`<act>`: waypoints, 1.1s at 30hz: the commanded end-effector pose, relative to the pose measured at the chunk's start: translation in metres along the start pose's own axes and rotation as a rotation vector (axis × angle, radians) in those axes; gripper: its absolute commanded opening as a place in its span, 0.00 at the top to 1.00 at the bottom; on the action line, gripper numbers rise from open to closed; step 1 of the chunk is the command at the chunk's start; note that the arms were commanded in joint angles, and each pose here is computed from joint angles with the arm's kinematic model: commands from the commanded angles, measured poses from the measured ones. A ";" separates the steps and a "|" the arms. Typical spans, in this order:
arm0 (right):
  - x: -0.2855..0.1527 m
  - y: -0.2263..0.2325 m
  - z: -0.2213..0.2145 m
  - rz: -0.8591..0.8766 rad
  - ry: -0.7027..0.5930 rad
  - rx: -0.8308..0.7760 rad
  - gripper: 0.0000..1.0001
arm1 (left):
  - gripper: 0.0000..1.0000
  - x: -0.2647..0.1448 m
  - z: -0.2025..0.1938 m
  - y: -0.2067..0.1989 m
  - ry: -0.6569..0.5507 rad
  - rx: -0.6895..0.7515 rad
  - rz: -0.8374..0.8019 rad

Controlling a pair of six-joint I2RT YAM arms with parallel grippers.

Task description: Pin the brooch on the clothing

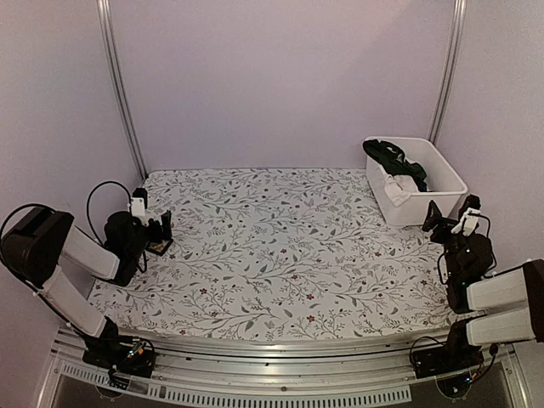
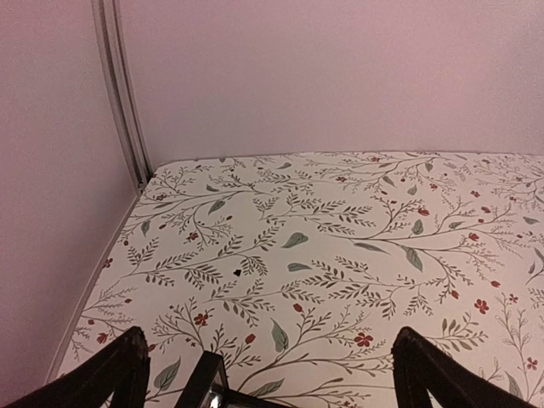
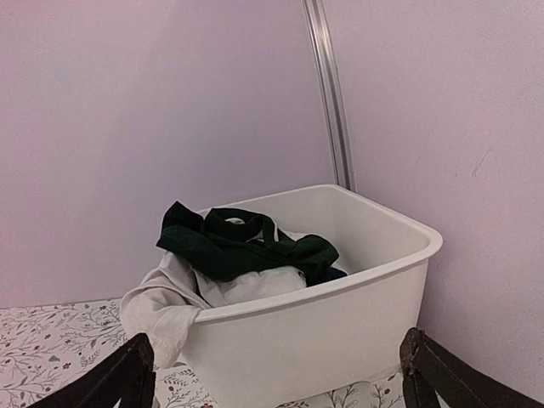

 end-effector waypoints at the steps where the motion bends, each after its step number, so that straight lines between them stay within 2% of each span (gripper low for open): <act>1: 0.000 0.005 0.014 0.058 0.075 0.022 0.01 | 0.00 0.001 0.004 0.001 -0.012 -0.007 0.006; 2: 0.005 0.006 0.017 0.050 0.148 0.037 0.01 | 0.00 0.001 0.005 0.001 -0.016 -0.007 0.003; 5: 0.010 0.012 0.066 0.075 0.145 0.086 0.01 | 0.00 0.000 0.013 -0.003 -0.017 0.009 -0.035; 7: 0.012 0.016 0.097 0.105 0.152 0.101 0.01 | 0.00 0.007 0.031 -0.010 0.014 0.018 -0.063; 9: 0.017 0.017 0.125 0.090 0.182 0.120 0.01 | 0.00 0.012 0.040 -0.019 0.112 0.064 -0.131; 12: 0.034 0.018 0.161 0.033 0.263 0.170 0.06 | 0.11 0.004 0.056 -0.045 0.205 0.167 -0.380; 14: 0.055 0.023 0.176 0.007 0.338 0.180 0.09 | 0.12 -0.012 0.073 -0.059 0.253 0.239 -0.525; 16: 0.079 0.029 0.203 0.003 0.383 0.176 0.12 | 0.12 -0.021 0.084 -0.070 0.385 0.301 -0.611; 18: 0.113 0.037 0.201 -0.004 0.490 0.140 0.14 | 0.12 -0.031 0.099 -0.079 0.480 0.383 -0.659; 20: 0.154 0.047 0.181 -0.003 0.611 0.104 0.15 | 0.11 -0.045 0.117 -0.088 0.537 0.457 -0.701; 22: 0.187 0.056 0.172 0.007 0.653 0.089 0.13 | 0.08 -0.059 0.131 -0.097 0.580 0.511 -0.729; 23: 0.201 0.059 0.170 0.006 0.655 0.084 0.11 | 0.03 -0.063 0.136 -0.100 0.595 0.533 -0.736; 28: 0.281 0.062 0.099 -0.043 0.735 0.026 0.05 | 0.00 -0.068 0.155 -0.110 0.670 0.547 -0.743; 33: 0.337 0.036 0.005 -0.051 0.847 0.101 0.04 | 0.01 -0.055 0.151 -0.120 0.748 0.548 -0.748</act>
Point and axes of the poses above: each gripper's point midway between its finger pads, its own x axis out along the fingers, its own y axis along the line the jaws close on, z = x × y, the point moved 8 cm from there along -x, back along the fingers, and after that the axes turned 8 degrees about -x, right-handed, at the moved point
